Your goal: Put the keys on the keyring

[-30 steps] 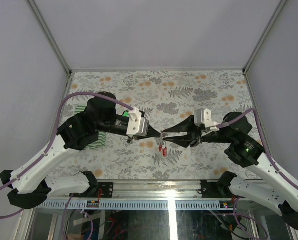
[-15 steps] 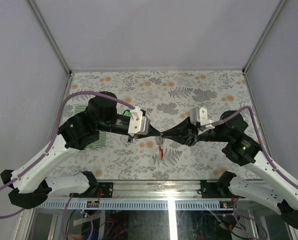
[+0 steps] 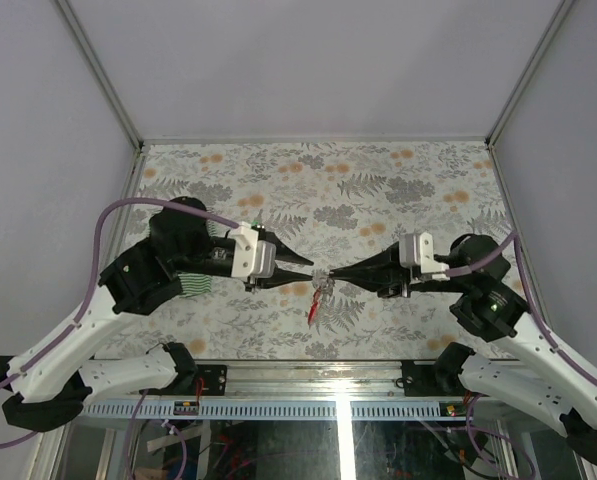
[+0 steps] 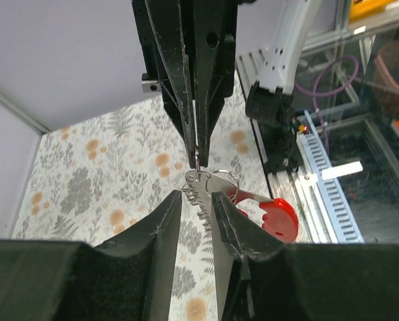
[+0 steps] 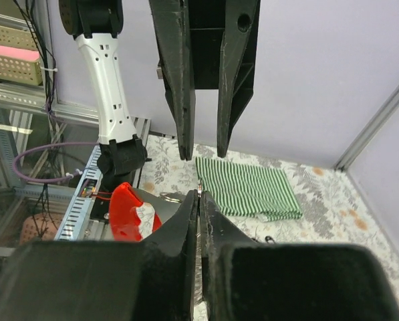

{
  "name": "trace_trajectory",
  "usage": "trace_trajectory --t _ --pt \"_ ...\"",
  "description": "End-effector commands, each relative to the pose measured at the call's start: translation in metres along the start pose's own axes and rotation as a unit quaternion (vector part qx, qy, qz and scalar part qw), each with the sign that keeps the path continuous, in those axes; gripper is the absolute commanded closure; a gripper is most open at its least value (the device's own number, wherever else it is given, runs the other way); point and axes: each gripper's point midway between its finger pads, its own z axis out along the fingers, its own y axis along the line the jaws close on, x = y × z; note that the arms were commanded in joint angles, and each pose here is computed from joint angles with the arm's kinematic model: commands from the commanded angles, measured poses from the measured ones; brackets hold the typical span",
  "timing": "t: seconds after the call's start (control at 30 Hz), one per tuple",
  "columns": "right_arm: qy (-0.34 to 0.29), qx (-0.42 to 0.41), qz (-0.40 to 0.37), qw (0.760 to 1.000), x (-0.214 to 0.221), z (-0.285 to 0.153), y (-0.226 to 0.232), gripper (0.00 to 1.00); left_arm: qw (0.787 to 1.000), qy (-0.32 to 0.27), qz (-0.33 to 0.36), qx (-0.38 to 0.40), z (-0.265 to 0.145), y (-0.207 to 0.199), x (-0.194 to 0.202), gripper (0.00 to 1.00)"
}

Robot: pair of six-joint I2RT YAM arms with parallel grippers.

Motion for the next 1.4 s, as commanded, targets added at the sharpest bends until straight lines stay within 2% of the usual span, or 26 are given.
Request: trace_trajectory --t 0.0,0.2,0.37,0.5,0.57,0.73,0.9,1.07,1.17,1.37 --pt "-0.086 -0.025 -0.102 0.991 -0.045 -0.003 0.01 1.0 0.997 -0.079 0.017 -0.006 -0.004 -0.002 -0.031 0.74" --pt "-0.101 -0.046 -0.189 0.976 -0.048 -0.006 0.017 1.0 0.993 -0.116 0.003 -0.012 -0.004 -0.006 -0.035 0.74" --pt "-0.105 -0.048 -0.258 0.959 -0.046 -0.008 0.017 1.0 0.993 -0.115 -0.004 -0.01 -0.002 -0.005 -0.035 0.74" --pt "-0.105 -0.045 -0.277 0.954 -0.048 -0.01 0.017 1.0 0.994 -0.111 -0.006 -0.02 -0.002 -0.002 -0.032 0.74" --pt "-0.095 -0.029 -0.26 0.961 -0.046 -0.01 0.011 1.0 0.994 -0.102 -0.019 -0.043 -0.002 0.006 -0.027 0.74" --pt "-0.023 0.049 -0.142 0.988 -0.031 -0.013 -0.016 1.0 0.982 -0.04 -0.098 -0.154 -0.001 0.042 0.015 0.74" --pt "0.018 0.095 -0.078 0.992 -0.011 -0.021 -0.026 1.0 0.959 -0.005 -0.168 -0.226 -0.01 0.07 0.061 0.73" --pt "0.034 0.113 -0.046 0.992 0.001 -0.027 -0.026 1.0 0.921 0.051 -0.238 -0.304 -0.024 0.101 0.119 0.71" --pt "0.043 0.118 -0.03 0.992 0.007 -0.029 -0.026 1.0 0.883 0.09 -0.284 -0.362 -0.039 0.117 0.164 0.69" --pt "0.053 0.121 -0.006 0.991 0.018 -0.029 -0.024 1.0 0.798 0.116 -0.353 -0.474 -0.082 0.137 0.242 0.65"
